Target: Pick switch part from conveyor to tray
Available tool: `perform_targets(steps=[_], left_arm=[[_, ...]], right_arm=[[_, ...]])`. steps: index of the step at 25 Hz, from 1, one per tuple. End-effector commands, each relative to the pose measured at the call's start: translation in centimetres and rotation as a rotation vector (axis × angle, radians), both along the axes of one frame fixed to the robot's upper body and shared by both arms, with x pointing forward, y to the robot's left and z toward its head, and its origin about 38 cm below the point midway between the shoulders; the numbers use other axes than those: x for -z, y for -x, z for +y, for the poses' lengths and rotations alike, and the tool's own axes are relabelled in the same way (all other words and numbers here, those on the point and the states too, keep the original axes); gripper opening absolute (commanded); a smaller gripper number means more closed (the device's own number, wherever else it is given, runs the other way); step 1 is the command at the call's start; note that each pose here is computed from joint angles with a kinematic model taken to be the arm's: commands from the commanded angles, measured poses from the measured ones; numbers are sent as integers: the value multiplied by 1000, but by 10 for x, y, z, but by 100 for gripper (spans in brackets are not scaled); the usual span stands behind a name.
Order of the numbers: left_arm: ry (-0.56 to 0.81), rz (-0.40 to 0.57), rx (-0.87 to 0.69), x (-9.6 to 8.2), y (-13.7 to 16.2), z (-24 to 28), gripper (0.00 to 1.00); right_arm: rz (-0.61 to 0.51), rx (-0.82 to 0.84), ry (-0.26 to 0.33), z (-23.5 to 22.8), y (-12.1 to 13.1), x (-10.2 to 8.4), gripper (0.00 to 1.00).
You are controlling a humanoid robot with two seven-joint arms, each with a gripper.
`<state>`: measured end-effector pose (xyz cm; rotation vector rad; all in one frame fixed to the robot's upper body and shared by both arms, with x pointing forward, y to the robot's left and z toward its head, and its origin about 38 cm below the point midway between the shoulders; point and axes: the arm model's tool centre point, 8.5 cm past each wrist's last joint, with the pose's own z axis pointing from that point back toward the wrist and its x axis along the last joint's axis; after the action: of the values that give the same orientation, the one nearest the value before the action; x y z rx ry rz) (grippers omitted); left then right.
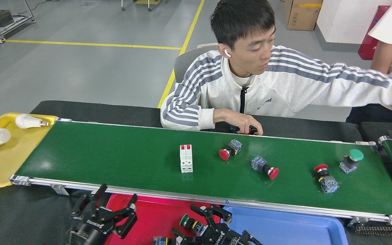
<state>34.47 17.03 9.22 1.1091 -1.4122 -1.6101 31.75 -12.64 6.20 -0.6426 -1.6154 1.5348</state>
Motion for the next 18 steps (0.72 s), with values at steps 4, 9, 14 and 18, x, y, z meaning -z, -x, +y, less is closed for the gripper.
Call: perform_targets(steps=[4, 9, 14, 18], left_arm=[[-46, -17, 2, -13, -31, -56, 100], [-69, 50, -53, 6, -73, -54, 100], [-60, 78, -146, 6, -104, -18, 100], [-51, 127, -179, 16, -121, -4, 100]], right_arm=[[19, 551, -68, -141, 41, 21, 99], [7, 750, -40, -174, 37, 20, 99], [59, 702, 18, -137, -12, 16, 99], [74, 650, 48, -104, -47, 11, 99]])
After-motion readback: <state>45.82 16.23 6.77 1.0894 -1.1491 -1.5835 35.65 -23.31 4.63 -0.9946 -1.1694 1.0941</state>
